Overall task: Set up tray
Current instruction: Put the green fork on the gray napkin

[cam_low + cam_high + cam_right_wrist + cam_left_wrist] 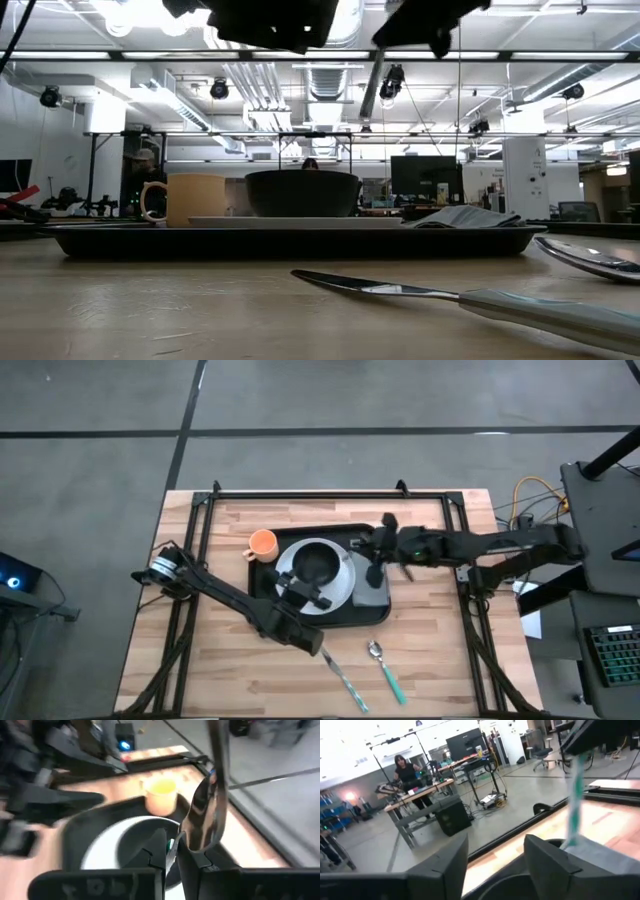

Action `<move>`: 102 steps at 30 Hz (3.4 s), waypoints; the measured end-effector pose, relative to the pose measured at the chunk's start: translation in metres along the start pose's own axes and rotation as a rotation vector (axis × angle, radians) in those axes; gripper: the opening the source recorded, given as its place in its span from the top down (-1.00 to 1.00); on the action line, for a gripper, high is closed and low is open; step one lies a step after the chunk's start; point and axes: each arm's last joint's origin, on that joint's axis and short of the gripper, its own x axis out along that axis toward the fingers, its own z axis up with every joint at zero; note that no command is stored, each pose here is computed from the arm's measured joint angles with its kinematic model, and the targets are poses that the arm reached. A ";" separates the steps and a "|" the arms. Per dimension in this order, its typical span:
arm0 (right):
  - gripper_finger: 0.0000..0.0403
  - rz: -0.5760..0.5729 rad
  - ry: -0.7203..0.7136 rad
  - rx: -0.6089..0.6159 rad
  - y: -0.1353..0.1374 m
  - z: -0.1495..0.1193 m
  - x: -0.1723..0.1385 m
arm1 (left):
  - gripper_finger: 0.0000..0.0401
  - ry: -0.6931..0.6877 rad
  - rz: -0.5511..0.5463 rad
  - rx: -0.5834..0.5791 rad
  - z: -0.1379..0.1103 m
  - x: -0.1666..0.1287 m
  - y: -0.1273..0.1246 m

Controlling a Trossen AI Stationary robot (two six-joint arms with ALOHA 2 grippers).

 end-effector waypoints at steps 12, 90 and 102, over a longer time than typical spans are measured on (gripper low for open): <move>0.93 0.312 0.280 0.306 -0.053 -0.064 0.010 | -0.03 0.020 -0.020 0.065 0.007 -0.003 0.013; 0.48 -0.138 0.399 0.412 -0.063 -0.127 0.100 | -0.04 0.019 -0.148 0.089 0.026 -0.040 0.031; 0.52 -0.182 0.435 0.375 -0.064 -0.135 0.115 | -0.03 0.015 -0.160 0.091 0.027 -0.045 0.031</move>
